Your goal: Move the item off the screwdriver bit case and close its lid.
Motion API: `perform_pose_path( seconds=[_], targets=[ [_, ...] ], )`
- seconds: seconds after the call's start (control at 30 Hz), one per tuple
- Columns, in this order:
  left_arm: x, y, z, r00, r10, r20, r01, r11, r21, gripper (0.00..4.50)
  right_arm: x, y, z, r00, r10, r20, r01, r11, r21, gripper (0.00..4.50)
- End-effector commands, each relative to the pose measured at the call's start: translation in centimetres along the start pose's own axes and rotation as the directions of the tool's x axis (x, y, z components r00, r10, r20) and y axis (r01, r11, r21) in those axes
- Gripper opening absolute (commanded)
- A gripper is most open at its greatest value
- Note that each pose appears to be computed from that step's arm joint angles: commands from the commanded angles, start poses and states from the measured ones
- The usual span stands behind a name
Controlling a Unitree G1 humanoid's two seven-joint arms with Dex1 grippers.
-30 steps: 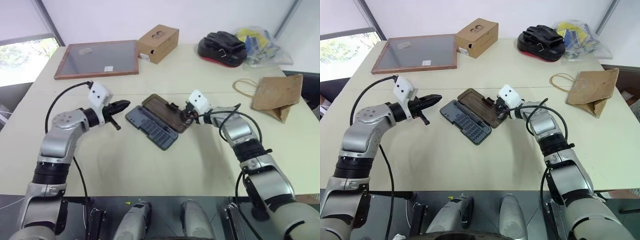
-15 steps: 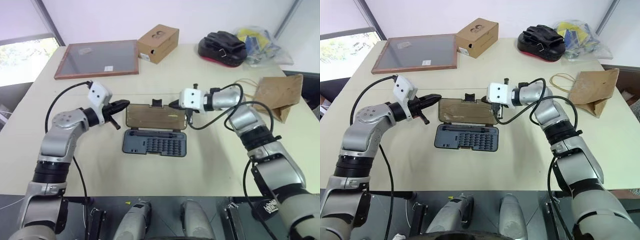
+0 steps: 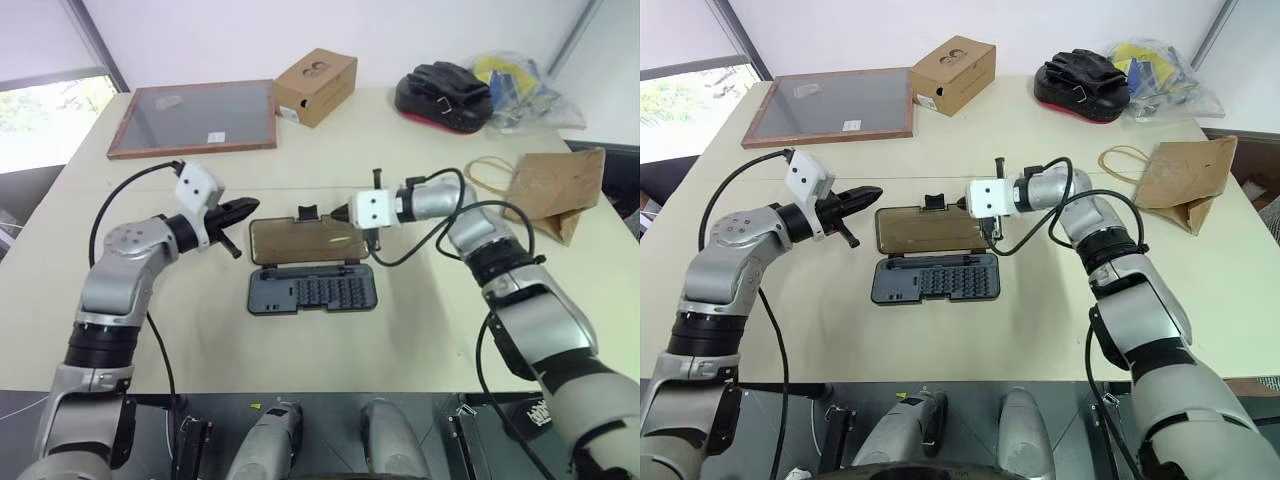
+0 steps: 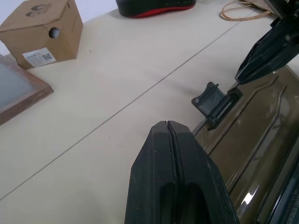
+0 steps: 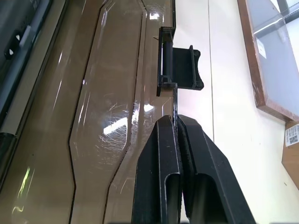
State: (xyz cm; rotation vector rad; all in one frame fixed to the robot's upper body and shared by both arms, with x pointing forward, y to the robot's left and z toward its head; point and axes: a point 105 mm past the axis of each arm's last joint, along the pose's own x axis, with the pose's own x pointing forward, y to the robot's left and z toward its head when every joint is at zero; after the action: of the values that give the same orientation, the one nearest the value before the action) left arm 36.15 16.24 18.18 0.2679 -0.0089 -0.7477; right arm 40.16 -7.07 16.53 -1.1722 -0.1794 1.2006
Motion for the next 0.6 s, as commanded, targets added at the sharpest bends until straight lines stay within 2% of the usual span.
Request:
perform_pose_path(
  seconds=[0.03, 0.47, 0.53, 0.6],
  targets=[
    [-0.9, 0.6, 1.4, 0.999, 0.031, 0.041, -0.032, 0.999, 0.040, 0.00, 0.3, -0.6, 1.2, 0.999, 0.007, 0.032, -0.005, 0.998, -0.057, 0.02],
    [-0.6, 0.0, 1.2, 0.999, 0.018, 0.039, -0.019, 0.999, 0.027, 0.00, 0.1, 0.4, 0.1, 1.000, -0.025, 0.002, 0.025, 0.996, -0.086, 0.02],
    [-0.6, -0.2, 1.1, 0.999, 0.006, 0.033, -0.007, 1.000, 0.023, 0.00, -0.1, 0.4, -0.3, 0.999, -0.039, -0.006, 0.038, 0.996, -0.075, 0.61],
    [-0.7, -0.3, 1.1, 0.999, 0.003, 0.032, -0.004, 1.000, 0.021, 0.00, -0.2, 0.4, -0.4, 0.999, -0.052, -0.009, 0.051, 0.996, -0.070, 1.50]
  ],
)
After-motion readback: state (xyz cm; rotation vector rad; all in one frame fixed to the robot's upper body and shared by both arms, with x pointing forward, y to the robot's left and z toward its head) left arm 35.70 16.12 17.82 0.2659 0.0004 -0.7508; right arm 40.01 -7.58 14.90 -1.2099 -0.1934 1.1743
